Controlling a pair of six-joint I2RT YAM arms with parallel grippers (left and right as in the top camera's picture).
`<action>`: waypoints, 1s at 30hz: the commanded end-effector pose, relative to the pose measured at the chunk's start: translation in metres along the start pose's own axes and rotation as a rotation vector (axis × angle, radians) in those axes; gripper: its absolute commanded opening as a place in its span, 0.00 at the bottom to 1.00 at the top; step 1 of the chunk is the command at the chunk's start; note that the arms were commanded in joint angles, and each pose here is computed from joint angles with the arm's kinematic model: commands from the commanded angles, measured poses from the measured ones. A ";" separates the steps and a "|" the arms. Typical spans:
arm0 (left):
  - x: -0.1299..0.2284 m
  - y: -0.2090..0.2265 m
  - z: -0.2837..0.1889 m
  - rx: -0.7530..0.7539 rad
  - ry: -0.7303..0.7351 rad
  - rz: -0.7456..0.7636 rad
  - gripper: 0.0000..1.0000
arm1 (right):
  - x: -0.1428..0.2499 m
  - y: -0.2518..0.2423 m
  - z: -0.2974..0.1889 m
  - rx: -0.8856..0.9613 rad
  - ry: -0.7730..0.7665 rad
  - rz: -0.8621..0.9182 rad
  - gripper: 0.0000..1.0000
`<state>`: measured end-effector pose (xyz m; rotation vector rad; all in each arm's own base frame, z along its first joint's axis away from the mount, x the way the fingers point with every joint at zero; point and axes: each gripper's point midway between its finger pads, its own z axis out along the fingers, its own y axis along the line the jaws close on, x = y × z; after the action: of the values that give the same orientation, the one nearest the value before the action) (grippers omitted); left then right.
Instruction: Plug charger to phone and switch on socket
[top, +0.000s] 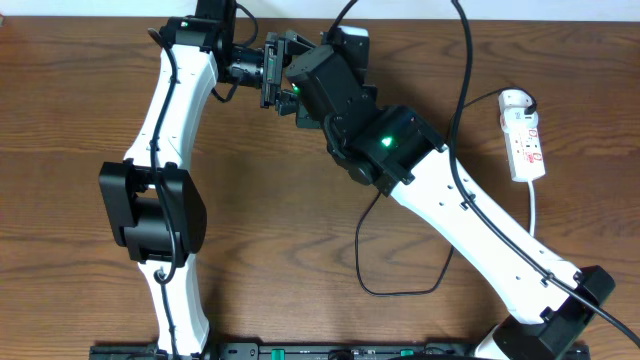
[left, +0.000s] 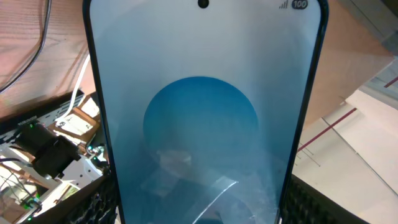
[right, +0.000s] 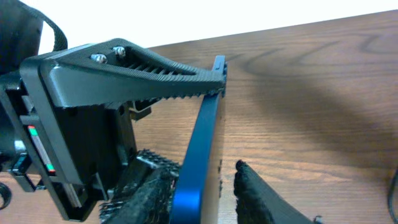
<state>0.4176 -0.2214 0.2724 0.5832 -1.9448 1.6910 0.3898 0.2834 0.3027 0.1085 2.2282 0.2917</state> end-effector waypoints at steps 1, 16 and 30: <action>0.023 -0.015 -0.004 0.029 0.026 0.048 0.74 | -0.009 -0.002 -0.002 0.022 -0.032 0.011 0.27; 0.023 -0.015 -0.004 0.029 0.026 0.047 0.74 | -0.008 -0.003 -0.002 0.024 -0.029 0.009 0.12; 0.023 -0.015 -0.004 0.029 0.026 0.047 0.76 | -0.009 -0.004 -0.002 0.027 -0.032 0.033 0.01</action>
<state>0.4179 -0.2212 0.2710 0.5910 -1.9505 1.6838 0.3900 0.2781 0.3016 0.1122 2.2265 0.2542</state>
